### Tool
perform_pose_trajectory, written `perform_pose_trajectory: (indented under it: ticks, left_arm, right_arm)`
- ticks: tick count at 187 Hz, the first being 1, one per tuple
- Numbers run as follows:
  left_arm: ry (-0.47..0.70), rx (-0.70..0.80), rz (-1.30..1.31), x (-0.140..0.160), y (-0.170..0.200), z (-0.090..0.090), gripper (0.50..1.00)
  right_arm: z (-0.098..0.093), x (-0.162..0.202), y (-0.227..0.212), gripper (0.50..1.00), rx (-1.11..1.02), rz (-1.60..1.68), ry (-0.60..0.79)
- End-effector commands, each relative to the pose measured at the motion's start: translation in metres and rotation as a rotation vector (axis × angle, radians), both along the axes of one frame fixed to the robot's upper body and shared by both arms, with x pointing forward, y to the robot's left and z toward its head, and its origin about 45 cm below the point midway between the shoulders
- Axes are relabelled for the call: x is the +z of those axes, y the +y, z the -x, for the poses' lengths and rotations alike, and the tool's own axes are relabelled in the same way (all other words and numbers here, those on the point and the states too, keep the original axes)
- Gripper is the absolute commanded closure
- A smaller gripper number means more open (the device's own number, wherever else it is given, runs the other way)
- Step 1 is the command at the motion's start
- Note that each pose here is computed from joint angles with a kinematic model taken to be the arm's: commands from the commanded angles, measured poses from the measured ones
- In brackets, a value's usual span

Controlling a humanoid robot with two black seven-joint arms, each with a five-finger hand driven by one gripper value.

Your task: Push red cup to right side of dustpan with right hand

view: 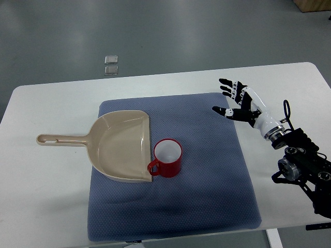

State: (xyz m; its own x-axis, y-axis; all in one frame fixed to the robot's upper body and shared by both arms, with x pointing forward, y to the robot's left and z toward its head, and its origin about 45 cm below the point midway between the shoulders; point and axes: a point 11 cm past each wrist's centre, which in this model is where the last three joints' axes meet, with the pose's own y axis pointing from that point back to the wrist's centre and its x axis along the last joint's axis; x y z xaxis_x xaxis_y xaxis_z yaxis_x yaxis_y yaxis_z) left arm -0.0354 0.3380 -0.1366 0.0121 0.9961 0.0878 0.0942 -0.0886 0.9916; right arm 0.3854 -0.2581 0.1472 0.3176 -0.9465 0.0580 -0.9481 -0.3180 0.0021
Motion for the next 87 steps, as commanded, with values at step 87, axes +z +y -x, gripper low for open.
perform_pose_trajectory:
  ticks: [87]
  left_arm:
    - [0.000,0.000,0.000,0.0000,0.0000,0.0000,0.500]
  right_arm:
    - [-0.0048,-0.0077,0.0004,0.587,-0.179,-0.044,0.053]
